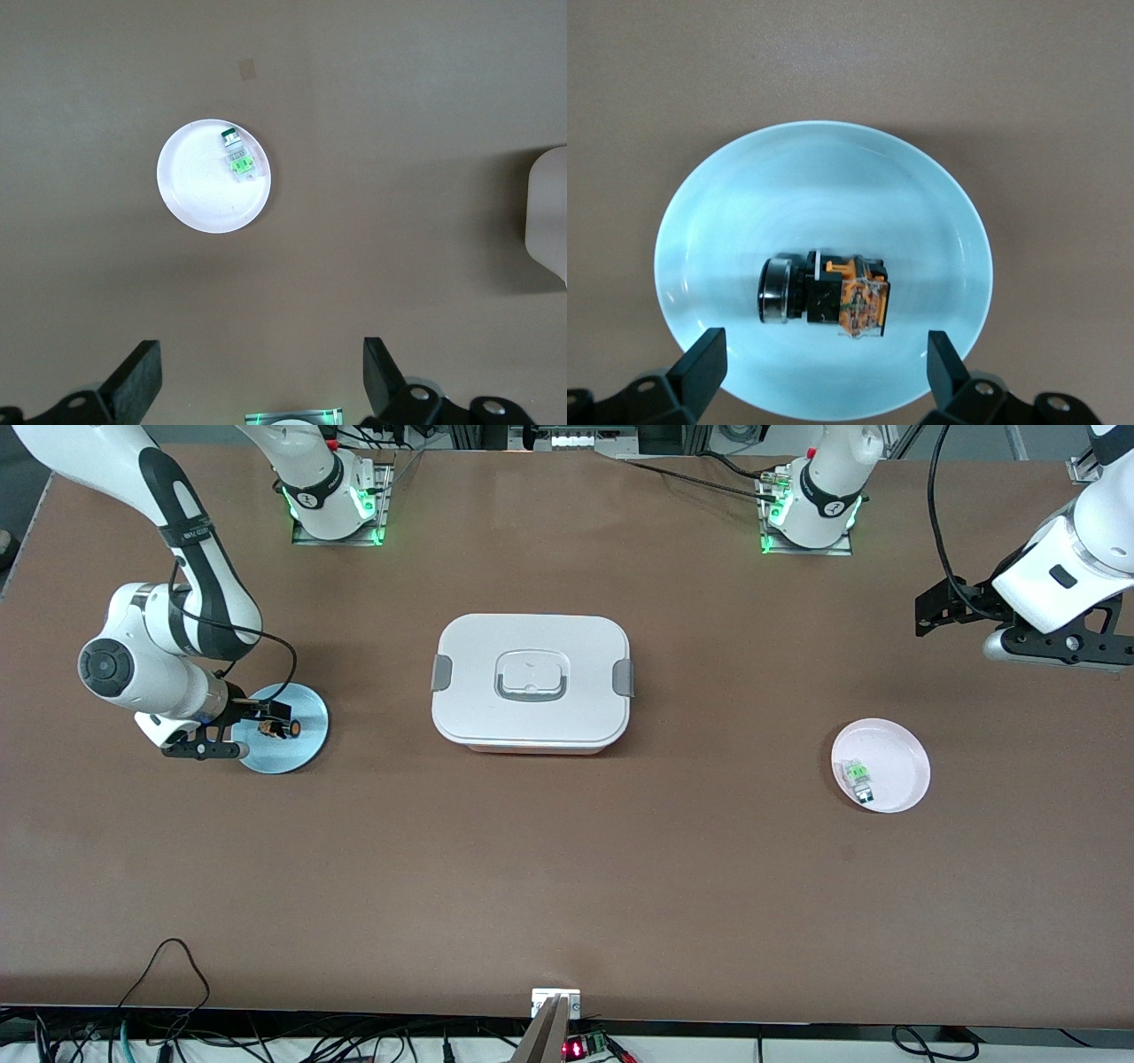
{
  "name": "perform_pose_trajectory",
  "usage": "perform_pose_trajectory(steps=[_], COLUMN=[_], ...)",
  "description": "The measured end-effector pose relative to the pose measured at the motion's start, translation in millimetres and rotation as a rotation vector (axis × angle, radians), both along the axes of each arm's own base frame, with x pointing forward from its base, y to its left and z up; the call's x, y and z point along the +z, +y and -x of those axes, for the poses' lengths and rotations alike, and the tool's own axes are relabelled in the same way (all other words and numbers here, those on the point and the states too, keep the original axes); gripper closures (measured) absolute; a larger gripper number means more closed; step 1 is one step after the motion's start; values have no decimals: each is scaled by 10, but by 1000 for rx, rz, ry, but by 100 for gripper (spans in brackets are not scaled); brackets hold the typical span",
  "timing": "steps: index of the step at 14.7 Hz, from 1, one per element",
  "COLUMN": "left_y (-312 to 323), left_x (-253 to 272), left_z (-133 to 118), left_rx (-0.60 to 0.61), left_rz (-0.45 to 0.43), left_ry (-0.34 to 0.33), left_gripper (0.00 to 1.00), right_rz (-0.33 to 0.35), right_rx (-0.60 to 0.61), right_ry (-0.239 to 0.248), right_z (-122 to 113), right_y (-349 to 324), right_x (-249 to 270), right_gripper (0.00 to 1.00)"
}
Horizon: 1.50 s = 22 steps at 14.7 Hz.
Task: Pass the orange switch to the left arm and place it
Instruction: 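Lower the right gripper over the orange switch in the blue dish, then close the right gripper on the orange switch and lift it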
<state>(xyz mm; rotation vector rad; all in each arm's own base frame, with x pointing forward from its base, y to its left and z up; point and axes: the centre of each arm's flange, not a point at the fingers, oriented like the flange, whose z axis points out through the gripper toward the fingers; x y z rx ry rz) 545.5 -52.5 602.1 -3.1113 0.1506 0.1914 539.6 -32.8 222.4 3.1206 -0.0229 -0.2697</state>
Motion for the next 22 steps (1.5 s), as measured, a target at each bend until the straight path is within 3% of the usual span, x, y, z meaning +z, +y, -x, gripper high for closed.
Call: perform_pose_trajectory(steps=[7, 22], left_y=[0, 0], left_x=[0, 1], left_z=[0, 0], left_rx=[0, 0], left_rz=[0, 0], left_ry=[0, 0], left_gripper=[0, 0], right_rz=[-2, -4], right_rx=[1, 0], right_ry=[-32, -6], right_z=[-30, 5], right_y=[4, 6], right_x=[-352, -448], right_gripper=[0, 1])
